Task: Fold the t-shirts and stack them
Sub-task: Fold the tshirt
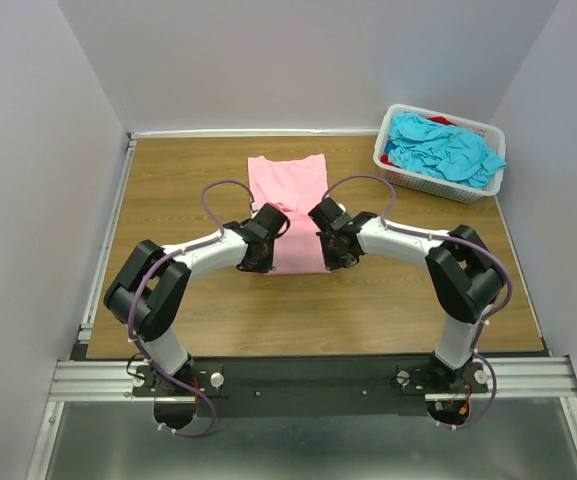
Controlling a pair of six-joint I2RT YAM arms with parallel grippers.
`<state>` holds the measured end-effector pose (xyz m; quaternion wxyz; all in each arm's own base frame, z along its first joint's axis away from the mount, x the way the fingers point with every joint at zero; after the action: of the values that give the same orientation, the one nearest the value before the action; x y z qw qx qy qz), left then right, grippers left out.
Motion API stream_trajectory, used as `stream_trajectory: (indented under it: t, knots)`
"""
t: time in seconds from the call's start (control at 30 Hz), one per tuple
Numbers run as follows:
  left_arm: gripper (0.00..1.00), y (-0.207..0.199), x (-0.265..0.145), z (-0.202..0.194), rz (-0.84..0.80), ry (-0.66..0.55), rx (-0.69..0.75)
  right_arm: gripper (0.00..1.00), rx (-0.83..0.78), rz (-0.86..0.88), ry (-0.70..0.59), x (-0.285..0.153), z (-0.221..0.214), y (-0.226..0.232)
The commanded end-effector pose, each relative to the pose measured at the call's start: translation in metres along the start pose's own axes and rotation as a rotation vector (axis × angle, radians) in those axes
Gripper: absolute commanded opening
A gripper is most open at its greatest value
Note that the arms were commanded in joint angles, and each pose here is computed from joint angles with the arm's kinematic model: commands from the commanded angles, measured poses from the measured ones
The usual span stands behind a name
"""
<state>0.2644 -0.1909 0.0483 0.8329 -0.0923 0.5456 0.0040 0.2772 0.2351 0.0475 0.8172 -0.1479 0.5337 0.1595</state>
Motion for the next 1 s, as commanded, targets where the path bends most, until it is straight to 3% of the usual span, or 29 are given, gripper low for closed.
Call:
stream_trajectory:
  t: [0.0,0.2,0.4,0.7,0.83,0.97]
  knots:
    - [0.00,0.013,-0.005,-0.014,0.061,0.038,0.045,0.01,-0.050,-0.013,0.084,-0.009,-0.026,-0.001]
    - [0.00,-0.003,-0.036,-0.029,0.002,0.020,0.089,0.01,-0.100,0.047,0.111,-0.045,-0.040,0.010]
    - [0.00,-0.017,-0.088,-0.080,-0.109,0.056,0.164,0.01,-0.141,0.109,0.201,-0.094,-0.085,0.027]
    - [0.00,-0.028,-0.167,-0.175,-0.238,0.251,0.229,0.01,-0.194,0.222,0.343,-0.166,-0.148,0.048]
    - [0.00,-0.027,-0.192,-0.175,-0.318,0.256,0.190,0.01,-0.182,0.236,0.267,-0.201,-0.132,0.046]
    - [0.00,-0.038,-0.212,-0.142,-0.407,0.172,0.183,0.01,-0.238,0.145,0.183,-0.217,-0.098,0.033]
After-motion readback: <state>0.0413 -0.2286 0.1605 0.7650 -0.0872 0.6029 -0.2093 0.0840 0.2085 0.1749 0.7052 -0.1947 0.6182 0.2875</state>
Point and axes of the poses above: each gripper's point midway between its finger pads, its own x axis out along the fingers, its own y axis along the line the jaws close on, z = x × y, the point moved 3 cm from there along -x, back along the fingers, and after that the axes turned 13 degrees about -x, right-handed, at the moved point
